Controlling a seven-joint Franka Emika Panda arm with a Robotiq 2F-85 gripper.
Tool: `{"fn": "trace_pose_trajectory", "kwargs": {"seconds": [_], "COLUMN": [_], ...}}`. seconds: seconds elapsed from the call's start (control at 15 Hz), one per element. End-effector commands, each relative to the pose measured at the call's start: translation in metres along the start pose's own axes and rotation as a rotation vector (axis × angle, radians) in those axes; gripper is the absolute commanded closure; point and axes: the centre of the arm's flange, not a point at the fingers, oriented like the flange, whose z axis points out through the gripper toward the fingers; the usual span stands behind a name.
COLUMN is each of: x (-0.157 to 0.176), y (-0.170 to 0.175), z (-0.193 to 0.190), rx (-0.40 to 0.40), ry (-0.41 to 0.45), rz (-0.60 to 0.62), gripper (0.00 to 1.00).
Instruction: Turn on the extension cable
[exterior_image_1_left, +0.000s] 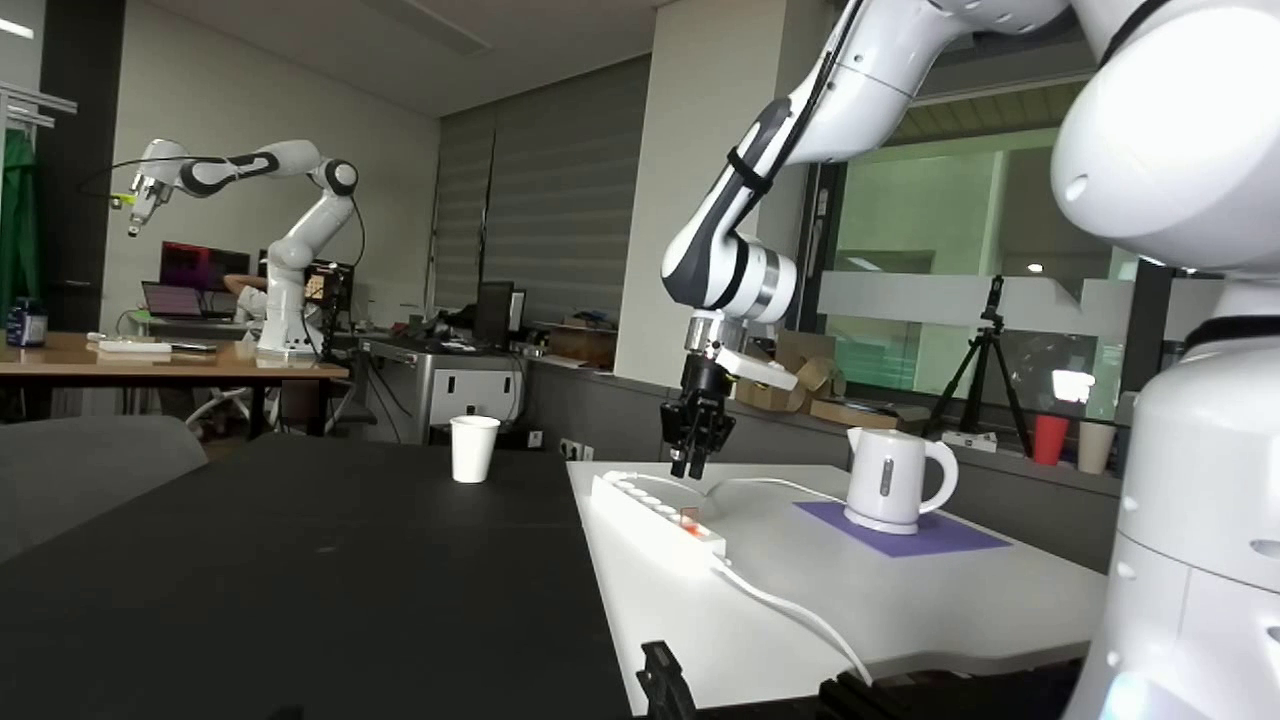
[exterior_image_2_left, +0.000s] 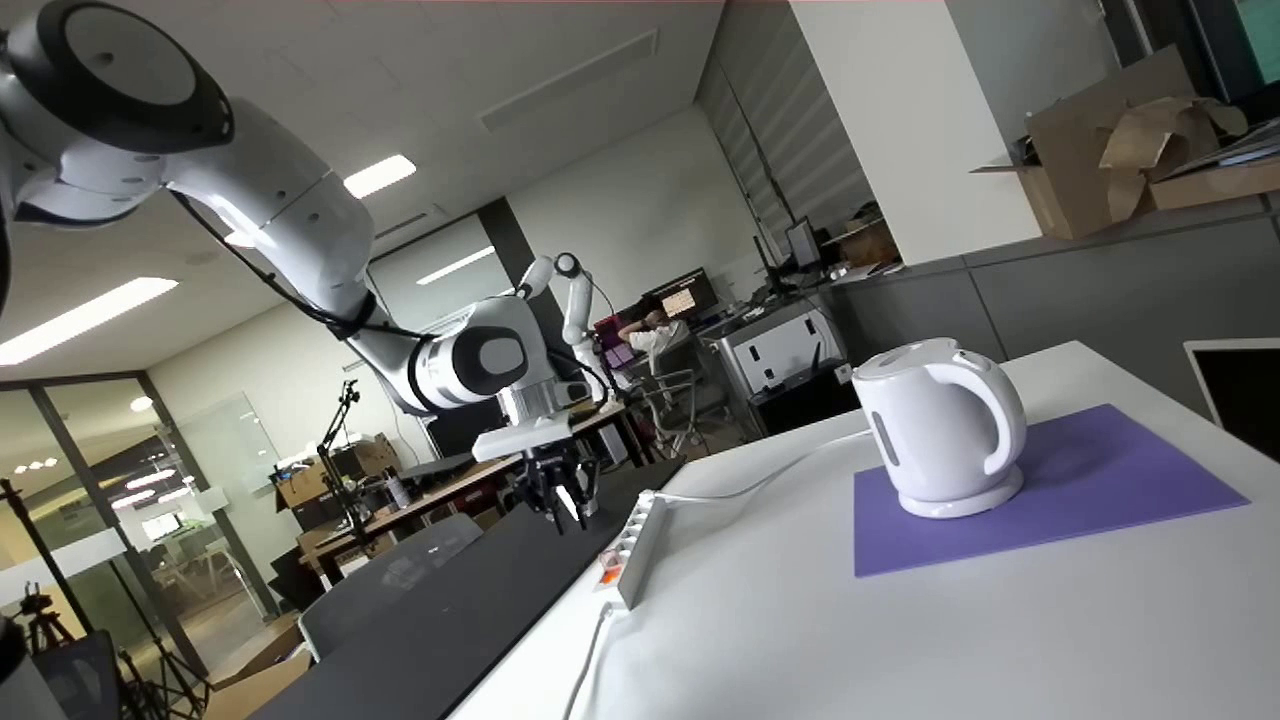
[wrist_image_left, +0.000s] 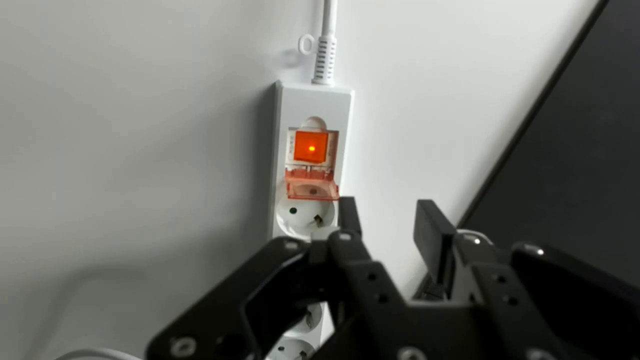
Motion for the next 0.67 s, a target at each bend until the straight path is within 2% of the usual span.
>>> {"fn": "trace_pose_trajectory", "kwargs": {"seconds": [0.0, 0.33, 0.53, 0.6], "x": [-0.0065, -0.0078, -0.0091, -0.0014], "y": [-0.0042, -0.0032, -0.0041, 0.0015], "z": [-0.0091, -0.0130, -0.0147, -0.0056], "rx": [-0.074, -0.154, -0.184, -0.145], "ry": [-0.023, -0.016, -0.017, -0.021], "rz": [0.002, 0.009, 0.007, -0.016], "gripper": [0.32, 0.00, 0.00, 0.00]}}
